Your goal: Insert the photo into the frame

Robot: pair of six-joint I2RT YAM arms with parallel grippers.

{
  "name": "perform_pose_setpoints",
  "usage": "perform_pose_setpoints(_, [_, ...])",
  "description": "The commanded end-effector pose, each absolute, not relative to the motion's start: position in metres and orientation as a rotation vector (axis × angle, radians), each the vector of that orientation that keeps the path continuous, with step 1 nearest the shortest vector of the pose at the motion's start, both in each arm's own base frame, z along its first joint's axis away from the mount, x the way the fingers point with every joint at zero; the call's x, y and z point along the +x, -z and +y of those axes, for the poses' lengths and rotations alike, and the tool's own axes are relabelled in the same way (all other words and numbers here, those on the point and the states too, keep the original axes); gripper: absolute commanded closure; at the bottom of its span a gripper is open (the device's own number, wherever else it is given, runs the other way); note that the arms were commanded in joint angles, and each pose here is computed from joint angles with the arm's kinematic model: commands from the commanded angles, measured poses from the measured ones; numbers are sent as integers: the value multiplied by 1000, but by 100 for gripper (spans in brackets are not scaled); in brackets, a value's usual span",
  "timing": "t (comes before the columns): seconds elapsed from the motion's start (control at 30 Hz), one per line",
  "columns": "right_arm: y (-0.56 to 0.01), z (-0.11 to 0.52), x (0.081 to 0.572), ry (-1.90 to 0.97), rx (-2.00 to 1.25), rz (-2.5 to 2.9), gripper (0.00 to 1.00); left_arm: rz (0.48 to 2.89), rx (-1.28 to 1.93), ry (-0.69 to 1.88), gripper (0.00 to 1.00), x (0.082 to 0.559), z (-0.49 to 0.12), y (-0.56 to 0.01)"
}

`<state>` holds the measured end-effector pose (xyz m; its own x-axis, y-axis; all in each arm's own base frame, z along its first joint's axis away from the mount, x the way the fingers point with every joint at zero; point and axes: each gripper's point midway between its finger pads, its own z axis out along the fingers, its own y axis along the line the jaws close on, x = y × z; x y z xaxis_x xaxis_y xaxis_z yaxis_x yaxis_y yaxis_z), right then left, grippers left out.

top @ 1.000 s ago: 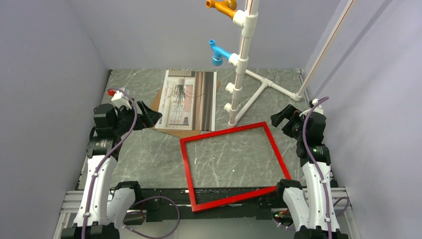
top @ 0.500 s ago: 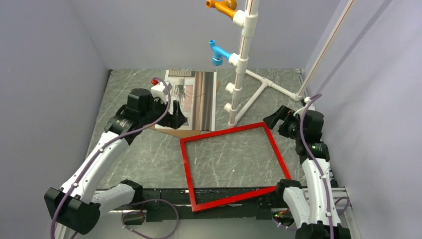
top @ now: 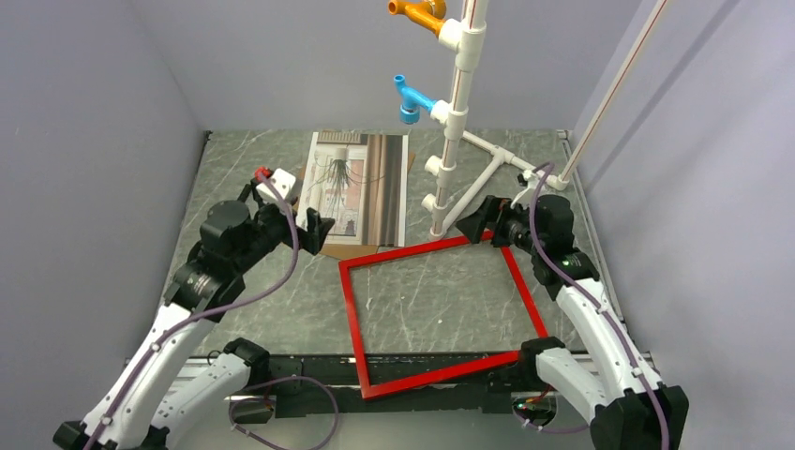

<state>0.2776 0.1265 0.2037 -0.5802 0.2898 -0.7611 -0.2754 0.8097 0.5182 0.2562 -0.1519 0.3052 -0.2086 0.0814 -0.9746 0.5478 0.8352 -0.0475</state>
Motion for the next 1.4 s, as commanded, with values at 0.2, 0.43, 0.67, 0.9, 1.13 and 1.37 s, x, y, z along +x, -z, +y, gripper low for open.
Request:
perform_pose_setpoints(0.2, [-254, 180, 300, -693, -267, 1791, 1, 1619, 552, 295, 1, 261, -135, -296])
perform_pose_setpoints(0.43, [-258, 189, 322, -604, -195, 1772, 15, 1750, 504, 138, 1, 273, -112, -272])
perform_pose_setpoints(0.67, [-255, 190, 346, -559, -138, 1769, 36, 1733, 498, 153, 1, 269, -112, -273])
perform_pose_setpoints(0.9, [-251, 208, 354, -612, -203, 1801, 38, 1743, 508, 170, 1, 267, -114, -270])
perform_pose_setpoints(1.13, [-254, 213, 335, -662, -278, 1821, 29, 1727, 525, 194, 1, 264, -118, -273])
perform_pose_setpoints(1.37, [-254, 190, 309, -628, -227, 1842, 17, 1628, 663, 468, 1, 249, -165, -287])
